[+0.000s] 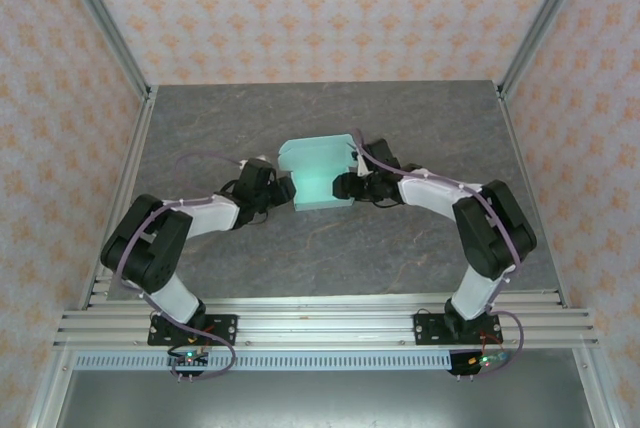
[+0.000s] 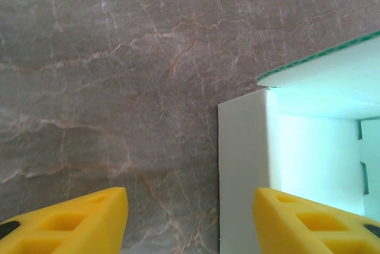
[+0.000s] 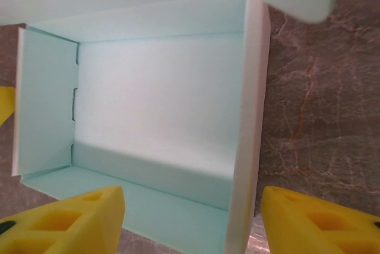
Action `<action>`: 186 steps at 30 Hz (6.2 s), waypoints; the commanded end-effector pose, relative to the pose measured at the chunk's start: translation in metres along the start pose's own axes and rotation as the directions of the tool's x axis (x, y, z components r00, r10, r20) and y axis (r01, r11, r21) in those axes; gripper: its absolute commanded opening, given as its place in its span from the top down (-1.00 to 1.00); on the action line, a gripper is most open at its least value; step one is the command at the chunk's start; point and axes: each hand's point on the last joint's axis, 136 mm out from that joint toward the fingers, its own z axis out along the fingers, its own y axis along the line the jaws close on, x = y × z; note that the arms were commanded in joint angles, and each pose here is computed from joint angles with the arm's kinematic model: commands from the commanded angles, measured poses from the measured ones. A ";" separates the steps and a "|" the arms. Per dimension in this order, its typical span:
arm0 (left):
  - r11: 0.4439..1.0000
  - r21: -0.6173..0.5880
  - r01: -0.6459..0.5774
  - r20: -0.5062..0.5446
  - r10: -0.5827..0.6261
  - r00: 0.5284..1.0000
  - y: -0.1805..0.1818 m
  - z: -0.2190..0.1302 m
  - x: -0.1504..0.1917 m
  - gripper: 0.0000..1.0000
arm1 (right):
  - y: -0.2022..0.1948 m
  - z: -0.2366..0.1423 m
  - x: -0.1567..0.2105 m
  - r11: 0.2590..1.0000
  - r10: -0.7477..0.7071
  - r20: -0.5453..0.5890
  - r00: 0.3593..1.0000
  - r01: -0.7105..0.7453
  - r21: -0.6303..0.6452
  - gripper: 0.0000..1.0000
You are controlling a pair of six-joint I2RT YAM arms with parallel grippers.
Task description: Fold the paper box
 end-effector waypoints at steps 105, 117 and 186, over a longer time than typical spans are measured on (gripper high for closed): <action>0.996 -0.057 -0.062 0.164 0.071 0.984 0.031 -0.094 -0.007 -0.27 | 0.061 0.033 -0.024 0.907 -0.279 0.000 0.960 0.263 0.327 0.42; 0.996 -0.045 -0.071 0.169 0.078 0.983 0.027 -0.092 -0.010 -0.29 | 0.056 0.015 -0.033 0.878 -0.313 0.032 0.949 0.276 0.390 -0.04; 0.750 0.145 -0.645 0.116 0.634 0.764 -0.061 -0.017 -0.093 0.36 | -0.007 -0.022 -0.114 0.848 -0.515 0.166 0.841 0.473 0.239 0.62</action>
